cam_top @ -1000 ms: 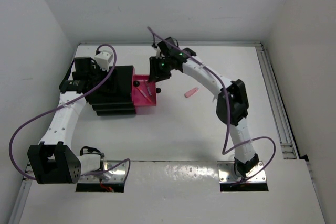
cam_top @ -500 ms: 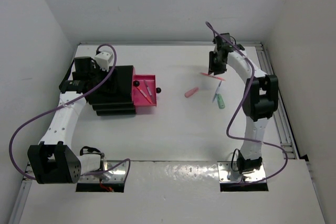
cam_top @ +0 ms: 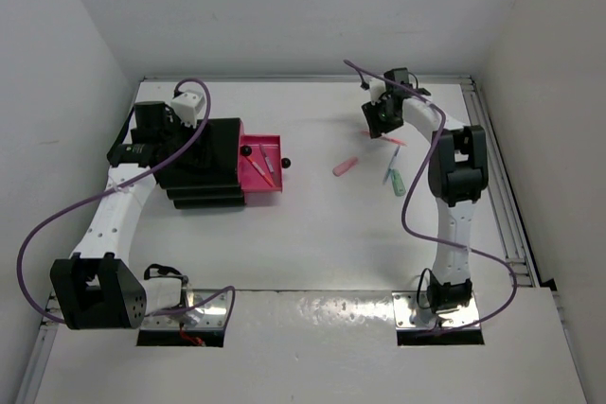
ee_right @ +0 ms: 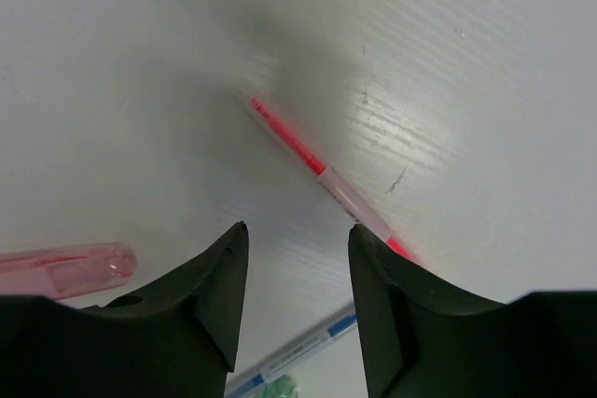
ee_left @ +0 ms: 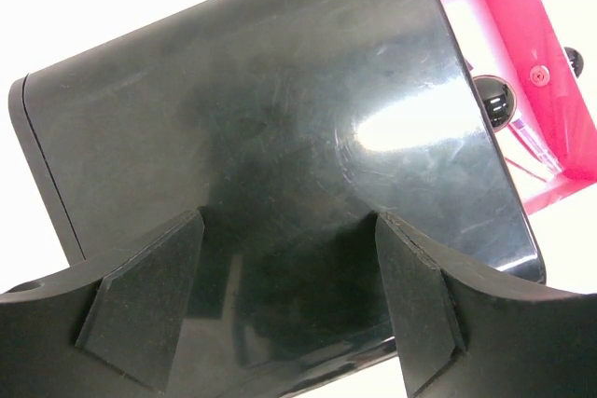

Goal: Sort the stationery into containers
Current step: Pick up the pen from the center of the board.

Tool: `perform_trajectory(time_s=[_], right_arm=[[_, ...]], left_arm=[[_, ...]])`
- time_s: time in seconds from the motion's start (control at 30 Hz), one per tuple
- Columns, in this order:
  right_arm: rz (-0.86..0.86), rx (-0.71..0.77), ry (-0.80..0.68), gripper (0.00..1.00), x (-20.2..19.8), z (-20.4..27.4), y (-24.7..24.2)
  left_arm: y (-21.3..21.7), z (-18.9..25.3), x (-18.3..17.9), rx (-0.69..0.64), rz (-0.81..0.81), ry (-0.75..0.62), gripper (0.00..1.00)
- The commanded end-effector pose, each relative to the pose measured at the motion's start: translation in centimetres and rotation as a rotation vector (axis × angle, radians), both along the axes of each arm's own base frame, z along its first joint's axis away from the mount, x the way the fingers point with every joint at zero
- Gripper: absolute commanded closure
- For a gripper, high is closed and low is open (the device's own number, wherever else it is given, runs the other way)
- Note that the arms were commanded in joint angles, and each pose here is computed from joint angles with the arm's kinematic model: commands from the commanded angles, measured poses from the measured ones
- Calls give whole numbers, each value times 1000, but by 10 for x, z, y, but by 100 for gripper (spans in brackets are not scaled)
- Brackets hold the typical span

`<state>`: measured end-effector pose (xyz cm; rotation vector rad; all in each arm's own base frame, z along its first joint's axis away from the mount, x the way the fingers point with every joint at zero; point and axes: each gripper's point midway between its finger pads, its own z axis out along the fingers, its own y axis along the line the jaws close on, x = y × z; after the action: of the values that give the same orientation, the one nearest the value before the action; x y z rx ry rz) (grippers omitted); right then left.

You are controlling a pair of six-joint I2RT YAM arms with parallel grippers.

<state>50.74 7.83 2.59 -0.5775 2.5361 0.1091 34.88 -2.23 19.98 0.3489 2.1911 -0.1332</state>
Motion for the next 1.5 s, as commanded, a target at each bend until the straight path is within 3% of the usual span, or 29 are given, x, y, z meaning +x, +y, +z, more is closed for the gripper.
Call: perform_trajectory(time_s=[0.0,0.3,0.57,0.77,0.87,1.0,1.13,1.2,1.23,1.27,1.47], right_arm=[[114,-30,-112,54,31,13,-6],[177,-57,-37,62,21,-20,-36],[185,-78,25,86,18,-43,-64],[49,-117,46,100,5,-48,-123],[-70,-117,37,100,-1,-35,-156],[-183,-34,-16,100,-2,5,-156],[-257,188,4,100,-18,49,-94],[-278,323,31,100,-36,71,-37],[-186,340,-11,100,-35,88,1],[-266,431,33,100,-56,87,26],[-29,570,68,100,-103,128,184]], left_arm=[[2,-10,-3,6,4,53,19],[2,-11,1,8,12,61,19],[4,-11,4,10,19,72,19],[4,-11,5,7,19,71,19],[3,-11,5,2,18,68,19],[3,-10,6,1,16,60,19],[0,-8,6,-9,9,58,19],[-1,-8,6,-18,9,56,19],[-1,-9,6,-21,9,58,19],[-2,-9,6,-31,11,59,19],[-4,-5,6,-34,7,44,19]])
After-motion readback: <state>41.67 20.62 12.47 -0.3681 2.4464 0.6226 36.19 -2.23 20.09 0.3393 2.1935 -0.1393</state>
